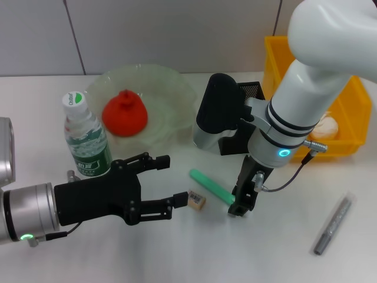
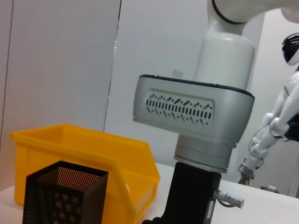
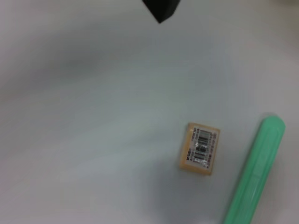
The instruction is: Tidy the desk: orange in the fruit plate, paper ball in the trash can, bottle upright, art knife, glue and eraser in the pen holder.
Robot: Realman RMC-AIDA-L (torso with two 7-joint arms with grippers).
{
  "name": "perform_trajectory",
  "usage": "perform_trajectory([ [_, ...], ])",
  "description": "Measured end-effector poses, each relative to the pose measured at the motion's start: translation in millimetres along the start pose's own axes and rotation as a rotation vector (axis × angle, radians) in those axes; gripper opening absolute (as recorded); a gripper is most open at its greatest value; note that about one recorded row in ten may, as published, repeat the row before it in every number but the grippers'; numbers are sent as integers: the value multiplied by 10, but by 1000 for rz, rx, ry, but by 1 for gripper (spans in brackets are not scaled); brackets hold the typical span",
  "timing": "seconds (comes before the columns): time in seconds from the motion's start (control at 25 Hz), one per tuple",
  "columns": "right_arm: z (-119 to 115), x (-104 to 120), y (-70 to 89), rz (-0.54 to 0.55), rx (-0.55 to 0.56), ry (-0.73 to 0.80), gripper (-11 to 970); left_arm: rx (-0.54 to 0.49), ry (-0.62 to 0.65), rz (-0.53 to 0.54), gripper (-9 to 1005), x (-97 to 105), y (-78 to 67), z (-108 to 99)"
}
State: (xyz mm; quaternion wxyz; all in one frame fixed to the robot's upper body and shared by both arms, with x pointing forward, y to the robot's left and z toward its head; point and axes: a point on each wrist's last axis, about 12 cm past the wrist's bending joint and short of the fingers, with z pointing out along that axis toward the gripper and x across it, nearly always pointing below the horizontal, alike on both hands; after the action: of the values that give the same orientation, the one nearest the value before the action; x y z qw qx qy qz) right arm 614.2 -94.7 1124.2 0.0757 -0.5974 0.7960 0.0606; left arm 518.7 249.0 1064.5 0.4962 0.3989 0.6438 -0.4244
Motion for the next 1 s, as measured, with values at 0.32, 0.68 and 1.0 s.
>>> perform_trajectory([
  [0.32, 7, 12, 1, 16, 1, 10, 399, -6, -7, 1, 875, -12, 11, -11],
  [0.68, 8, 18, -1, 23, 2, 13, 378, -10, -8, 1, 875, -10, 12, -19],
  [1.0, 7, 31, 3, 24, -4, 21, 330, -8, -9, 9, 876, -12, 11, -11],
])
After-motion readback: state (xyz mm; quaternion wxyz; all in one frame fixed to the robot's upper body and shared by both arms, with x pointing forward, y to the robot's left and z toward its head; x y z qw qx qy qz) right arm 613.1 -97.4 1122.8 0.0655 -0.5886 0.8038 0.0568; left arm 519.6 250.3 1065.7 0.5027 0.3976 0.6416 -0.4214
